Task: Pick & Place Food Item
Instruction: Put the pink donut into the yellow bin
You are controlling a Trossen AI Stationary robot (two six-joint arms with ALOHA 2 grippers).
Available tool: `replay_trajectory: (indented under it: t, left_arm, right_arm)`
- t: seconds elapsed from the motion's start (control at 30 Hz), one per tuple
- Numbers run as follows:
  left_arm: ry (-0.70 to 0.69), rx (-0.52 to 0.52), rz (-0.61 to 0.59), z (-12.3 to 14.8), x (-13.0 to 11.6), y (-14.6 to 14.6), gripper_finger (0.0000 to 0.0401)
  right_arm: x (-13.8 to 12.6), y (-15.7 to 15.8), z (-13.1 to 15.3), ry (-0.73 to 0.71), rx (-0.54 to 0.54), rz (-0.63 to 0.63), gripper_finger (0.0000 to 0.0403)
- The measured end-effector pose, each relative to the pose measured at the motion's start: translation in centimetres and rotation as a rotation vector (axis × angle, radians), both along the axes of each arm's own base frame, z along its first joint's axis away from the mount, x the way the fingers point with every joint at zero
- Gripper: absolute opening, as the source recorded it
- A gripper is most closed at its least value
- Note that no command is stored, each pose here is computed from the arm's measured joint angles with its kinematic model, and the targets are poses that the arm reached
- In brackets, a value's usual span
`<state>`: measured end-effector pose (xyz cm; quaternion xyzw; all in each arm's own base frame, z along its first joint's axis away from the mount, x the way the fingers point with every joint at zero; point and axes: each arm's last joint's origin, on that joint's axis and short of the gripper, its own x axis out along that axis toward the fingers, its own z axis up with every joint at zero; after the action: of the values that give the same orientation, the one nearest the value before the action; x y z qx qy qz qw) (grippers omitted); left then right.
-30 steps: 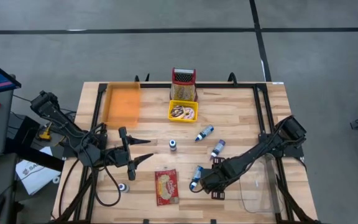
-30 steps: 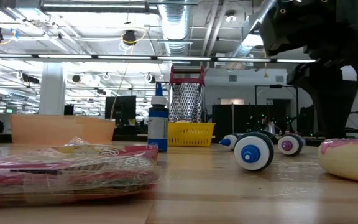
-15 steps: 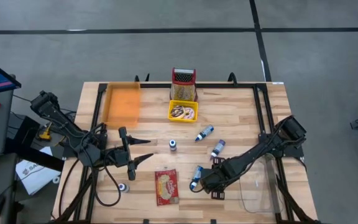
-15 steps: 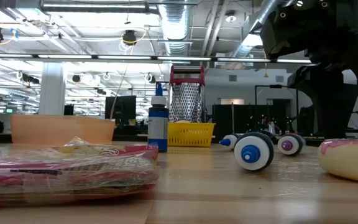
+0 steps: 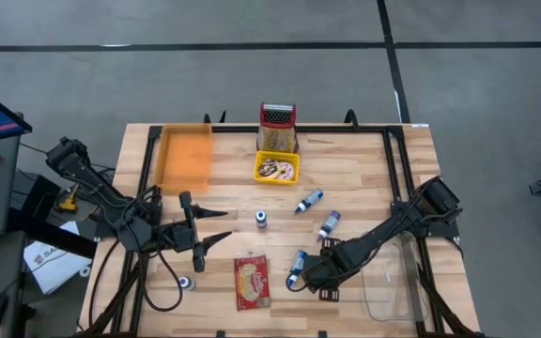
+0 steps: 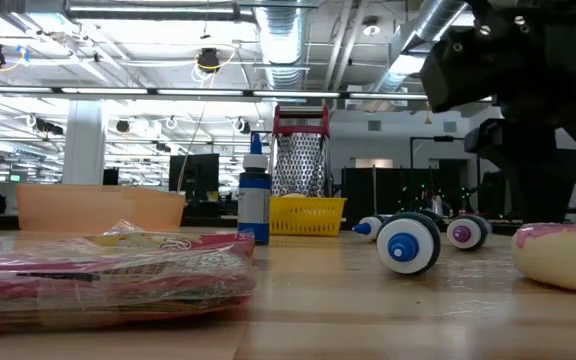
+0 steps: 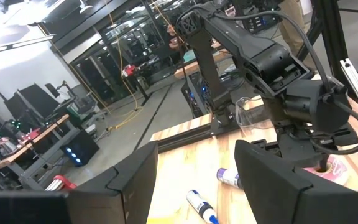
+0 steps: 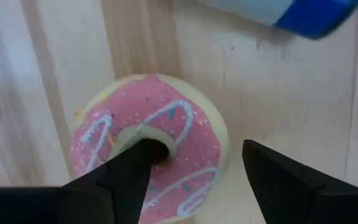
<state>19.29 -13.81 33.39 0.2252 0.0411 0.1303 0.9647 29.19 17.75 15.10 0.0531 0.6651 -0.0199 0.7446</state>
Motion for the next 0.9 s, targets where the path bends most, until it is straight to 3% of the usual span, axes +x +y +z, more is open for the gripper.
replay_trajectory:
  t: [0.33, 0.7, 0.9]
  left_arm:
    - [-0.001, -0.001, 0.000, 0.02, 0.00, -0.01, 0.0210]
    - [-0.001, -0.001, 0.000, 0.02, 0.00, 0.00, 0.0210]
    - [-0.001, -0.001, 0.000, 0.02, 0.00, 0.00, 0.0210]
  right_arm:
    - [0.09, 0.03, -0.01, -0.009, 0.003, -0.005, 0.0239]
    - [0.22, -0.45, -0.03, 0.004, -0.004, -0.037, 0.0171]
    - [0.21, -0.48, 0.02, 0.005, -0.003, -0.037, 0.0158]
